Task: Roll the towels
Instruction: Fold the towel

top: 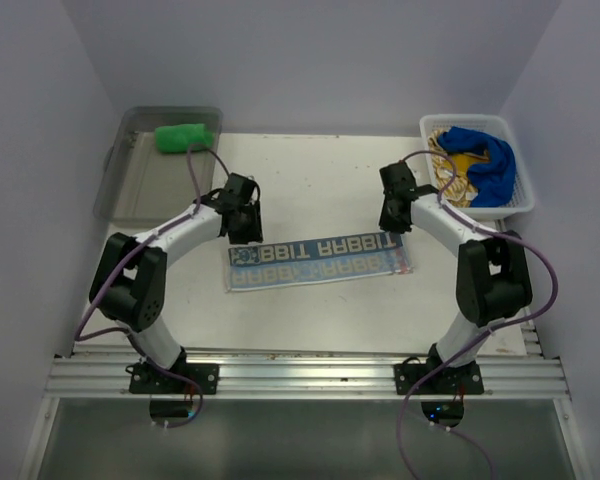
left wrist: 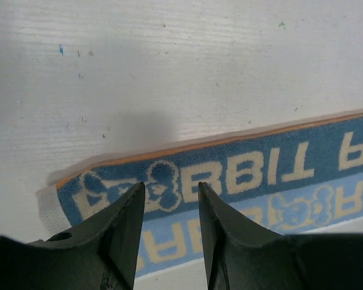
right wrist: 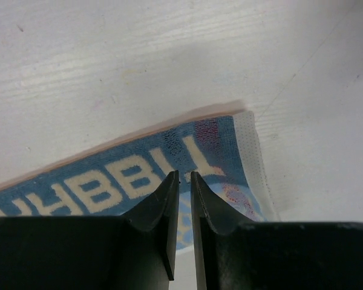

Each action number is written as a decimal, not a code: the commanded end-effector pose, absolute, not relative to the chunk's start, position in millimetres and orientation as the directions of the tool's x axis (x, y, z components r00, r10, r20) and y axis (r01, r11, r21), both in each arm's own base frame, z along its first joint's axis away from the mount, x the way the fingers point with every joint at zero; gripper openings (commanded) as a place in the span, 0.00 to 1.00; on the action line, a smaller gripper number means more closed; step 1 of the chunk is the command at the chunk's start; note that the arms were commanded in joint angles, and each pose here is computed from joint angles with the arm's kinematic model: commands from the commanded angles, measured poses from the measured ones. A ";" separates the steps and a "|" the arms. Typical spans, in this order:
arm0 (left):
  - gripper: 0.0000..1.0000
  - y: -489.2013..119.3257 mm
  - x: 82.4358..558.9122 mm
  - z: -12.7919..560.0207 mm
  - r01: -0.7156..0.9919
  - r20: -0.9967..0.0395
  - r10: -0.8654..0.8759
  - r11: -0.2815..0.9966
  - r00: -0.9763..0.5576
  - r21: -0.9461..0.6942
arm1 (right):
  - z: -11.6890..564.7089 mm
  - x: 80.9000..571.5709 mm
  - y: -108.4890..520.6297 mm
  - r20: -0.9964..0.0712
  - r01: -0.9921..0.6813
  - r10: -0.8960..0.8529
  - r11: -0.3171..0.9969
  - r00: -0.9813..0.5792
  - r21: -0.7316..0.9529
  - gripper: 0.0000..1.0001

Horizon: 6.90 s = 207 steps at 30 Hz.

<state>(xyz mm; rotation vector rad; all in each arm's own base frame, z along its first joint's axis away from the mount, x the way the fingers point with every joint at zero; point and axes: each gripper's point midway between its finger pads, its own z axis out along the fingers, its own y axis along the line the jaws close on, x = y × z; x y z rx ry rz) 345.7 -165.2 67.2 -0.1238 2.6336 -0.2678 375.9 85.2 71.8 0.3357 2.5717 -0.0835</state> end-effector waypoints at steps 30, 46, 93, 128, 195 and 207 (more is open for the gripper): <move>0.42 -109.5 335.6 32.1 -0.165 -0.442 -0.182 0.983 -0.878 -0.076 | 36.6 360.4 51.2 -0.462 0.348 0.318 0.937 -0.828 0.021 0.18; 0.39 -95.6 323.0 17.3 -0.211 -0.411 -0.211 0.976 -0.887 -0.045 | 20.6 308.1 44.5 -0.405 0.361 0.331 0.933 -0.852 0.003 0.19; 0.40 -112.7 267.8 -9.6 -0.214 -0.308 -0.253 0.964 -0.917 -0.155 | 53.4 280.9 24.6 -0.458 0.386 0.371 0.920 -0.808 0.065 0.00; 0.36 -142.1 278.9 1.6 -0.092 -0.334 -0.131 0.987 -0.933 -0.131 | 191.3 296.2 240.3 -0.623 -0.035 0.135 0.967 -0.770 0.253 0.00; 0.40 -104.5 295.4 109.0 -0.172 -0.468 -0.259 0.960 -0.845 -0.219 | 137.5 317.7 376.1 -0.568 -0.176 0.035 0.934 -0.822 0.312 0.33; 0.33 -171.9 319.9 84.3 -0.027 -0.455 -0.167 0.954 -0.875 -0.298 | 98.4 327.0 247.3 -0.499 -0.013 0.106 0.973 -0.860 0.228 0.10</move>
